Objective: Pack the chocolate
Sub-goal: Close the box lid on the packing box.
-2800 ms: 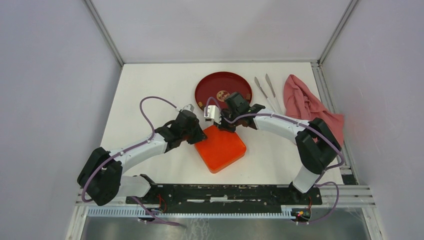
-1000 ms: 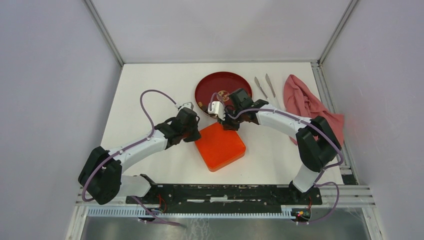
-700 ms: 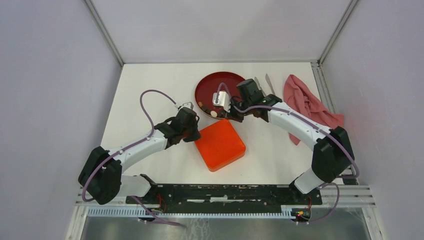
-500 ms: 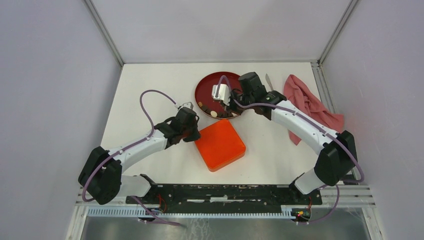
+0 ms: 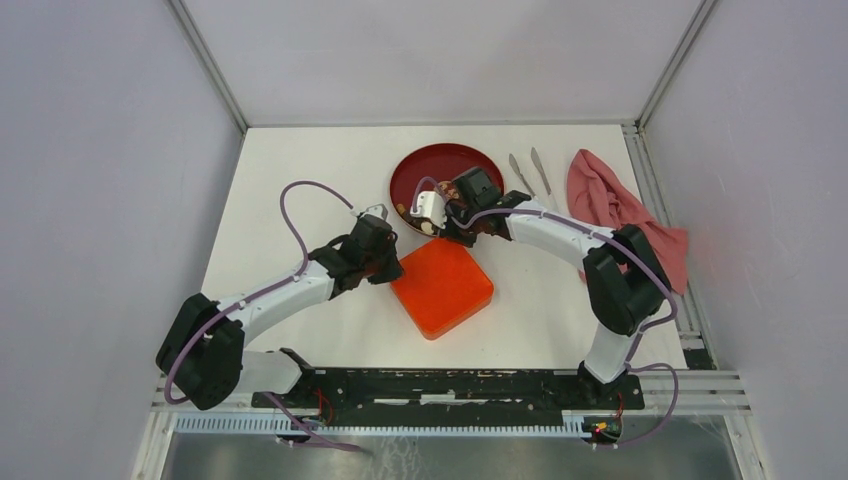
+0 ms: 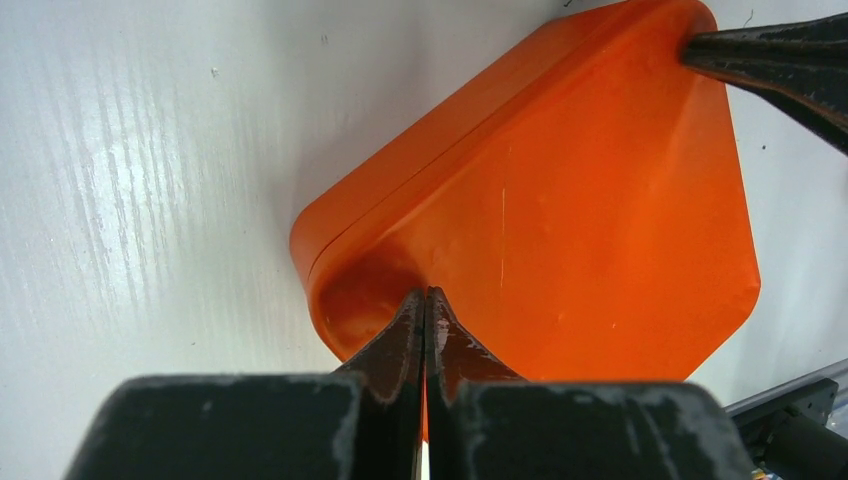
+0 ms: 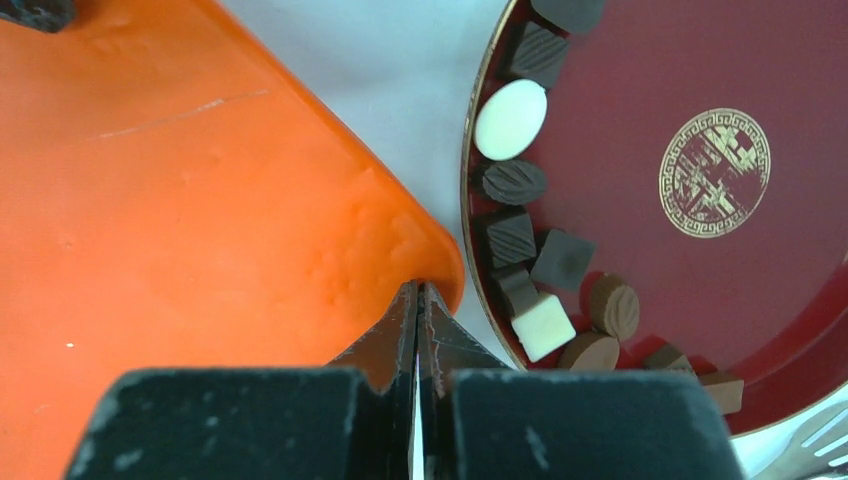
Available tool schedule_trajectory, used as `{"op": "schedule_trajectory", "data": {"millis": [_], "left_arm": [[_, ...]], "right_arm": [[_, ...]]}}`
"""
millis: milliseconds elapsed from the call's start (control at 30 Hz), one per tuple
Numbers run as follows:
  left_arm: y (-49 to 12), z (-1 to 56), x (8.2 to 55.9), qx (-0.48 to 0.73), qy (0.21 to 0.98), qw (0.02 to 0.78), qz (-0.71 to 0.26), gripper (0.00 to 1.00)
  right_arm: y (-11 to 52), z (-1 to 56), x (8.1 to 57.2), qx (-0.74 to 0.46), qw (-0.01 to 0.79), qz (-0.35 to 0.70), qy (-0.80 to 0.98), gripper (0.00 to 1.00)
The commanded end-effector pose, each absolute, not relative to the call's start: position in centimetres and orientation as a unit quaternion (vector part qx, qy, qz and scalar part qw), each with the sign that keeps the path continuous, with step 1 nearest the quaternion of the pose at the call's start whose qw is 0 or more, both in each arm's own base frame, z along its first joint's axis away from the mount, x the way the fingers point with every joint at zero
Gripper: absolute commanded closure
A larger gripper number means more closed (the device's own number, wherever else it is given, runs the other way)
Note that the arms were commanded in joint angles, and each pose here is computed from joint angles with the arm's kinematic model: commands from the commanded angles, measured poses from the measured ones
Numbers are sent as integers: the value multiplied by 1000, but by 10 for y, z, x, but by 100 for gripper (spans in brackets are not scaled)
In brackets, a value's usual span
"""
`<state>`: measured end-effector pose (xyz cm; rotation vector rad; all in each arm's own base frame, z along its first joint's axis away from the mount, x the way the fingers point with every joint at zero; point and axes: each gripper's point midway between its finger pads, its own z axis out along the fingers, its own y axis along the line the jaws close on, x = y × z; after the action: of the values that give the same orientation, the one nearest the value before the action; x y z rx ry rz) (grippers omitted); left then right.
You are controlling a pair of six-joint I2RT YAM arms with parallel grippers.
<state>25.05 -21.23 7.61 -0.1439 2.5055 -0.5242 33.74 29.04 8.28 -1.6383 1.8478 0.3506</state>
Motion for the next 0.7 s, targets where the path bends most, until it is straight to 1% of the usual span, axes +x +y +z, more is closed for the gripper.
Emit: {"op": "schedule_trajectory", "data": {"millis": [0, 33, 100, 167, 233, 267, 333, 367, 400, 433, 467, 500, 533, 567, 633, 667], "left_arm": [[-195, 51, 225, -25, 959, 235, -157, 98], [-196, 53, 225, -23, 959, 235, -159, 98], [-200, 63, 229, -21, 955, 243, -168, 98], [-207, 82, 235, -18, 947, 259, -189, 98], [-215, 108, 242, -13, 934, 284, -214, 96], [-217, 122, 246, -10, 926, 302, -226, 87], [-220, 151, 253, -3, 908, 340, -246, 70], [-221, 163, 255, 4, 899, 358, -254, 58], [-220, 171, 257, 9, 893, 371, -257, 46], [-218, 176, 259, 13, 889, 379, -256, 38], [-215, 177, 263, 15, 889, 383, -251, 36], [-208, 175, 269, 8, 892, 382, -242, 35], [-200, 169, 274, -1, 897, 375, -233, 40], [-191, 164, 281, -13, 901, 371, -223, 51], [-174, 146, 293, -35, 912, 350, -211, 66], [-168, 135, 299, -44, 918, 338, -204, 76]], "right_arm": [[263, 81, 331, -613, 270, 125, 732, 100], [268, 100, 334, -615, 286, 138, 722, 99], [283, 138, 333, -627, 320, 170, 689, 93], [291, 174, 332, -630, 358, 184, 665, 79], [290, 199, 330, -624, 387, 191, 652, 60], [286, 206, 329, -616, 396, 195, 653, 54], [275, 200, 321, -595, 393, 217, 667, 42], [269, 193, 317, -584, 385, 233, 675, 38], [264, 185, 309, -576, 373, 251, 683, 36], [257, 179, 304, -569, 364, 263, 689, 35], [250, 169, 297, -564, 353, 271, 695, 35], [242, 163, 290, -562, 350, 273, 698, 36], [236, 163, 285, -564, 355, 270, 695, 43], [230, 158, 277, -572, 354, 266, 690, 50], [219, 152, 258, -590, 346, 264, 680, 65], [214, 147, 244, -608, 335, 268, 669, 69]]}}
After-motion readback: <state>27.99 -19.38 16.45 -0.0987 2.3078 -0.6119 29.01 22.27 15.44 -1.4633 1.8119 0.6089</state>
